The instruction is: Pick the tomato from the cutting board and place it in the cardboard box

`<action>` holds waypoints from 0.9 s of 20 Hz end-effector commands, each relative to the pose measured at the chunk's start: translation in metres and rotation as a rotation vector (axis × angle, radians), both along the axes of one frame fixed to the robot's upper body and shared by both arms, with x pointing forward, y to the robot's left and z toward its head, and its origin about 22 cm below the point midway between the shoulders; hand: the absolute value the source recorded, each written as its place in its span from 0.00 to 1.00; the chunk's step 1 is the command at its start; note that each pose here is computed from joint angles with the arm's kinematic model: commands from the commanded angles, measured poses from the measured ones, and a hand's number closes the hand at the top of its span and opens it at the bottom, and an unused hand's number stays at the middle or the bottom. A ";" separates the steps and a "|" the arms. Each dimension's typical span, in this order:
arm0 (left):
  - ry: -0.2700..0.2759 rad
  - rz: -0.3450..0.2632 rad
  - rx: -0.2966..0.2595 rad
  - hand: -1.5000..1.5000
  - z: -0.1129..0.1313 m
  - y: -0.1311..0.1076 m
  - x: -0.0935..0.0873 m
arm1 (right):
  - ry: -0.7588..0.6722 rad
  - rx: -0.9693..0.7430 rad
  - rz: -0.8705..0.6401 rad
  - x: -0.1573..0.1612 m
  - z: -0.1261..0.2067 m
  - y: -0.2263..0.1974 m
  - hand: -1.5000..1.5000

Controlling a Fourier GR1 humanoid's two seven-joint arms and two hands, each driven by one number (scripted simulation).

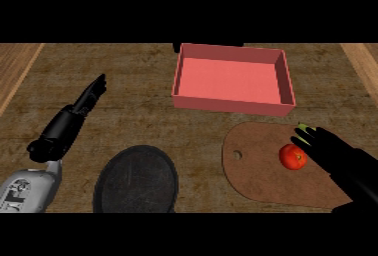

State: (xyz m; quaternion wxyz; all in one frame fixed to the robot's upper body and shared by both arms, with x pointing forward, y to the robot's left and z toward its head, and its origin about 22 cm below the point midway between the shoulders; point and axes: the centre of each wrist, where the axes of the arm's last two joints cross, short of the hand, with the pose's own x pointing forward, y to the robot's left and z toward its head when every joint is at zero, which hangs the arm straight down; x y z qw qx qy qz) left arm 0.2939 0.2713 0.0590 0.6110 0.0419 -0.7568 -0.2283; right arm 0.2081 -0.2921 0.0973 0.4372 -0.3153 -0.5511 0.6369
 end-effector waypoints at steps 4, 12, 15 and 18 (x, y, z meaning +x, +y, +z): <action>-0.013 -0.012 0.010 0.50 0.012 0.012 -0.010 | -0.006 -0.031 -0.034 0.002 -0.023 0.017 0.00; 0.006 0.004 -0.004 0.50 0.007 -0.007 0.000 | 0.042 -0.009 -0.002 0.027 -0.043 -0.016 0.00; -0.003 -0.004 -0.005 0.50 -0.001 0.011 -0.007 | 0.039 -0.013 0.007 0.035 -0.053 0.026 0.00; 0.010 -0.005 -0.001 0.50 0.017 -0.002 -0.007 | 0.024 -0.046 -0.049 0.050 -0.053 0.022 0.00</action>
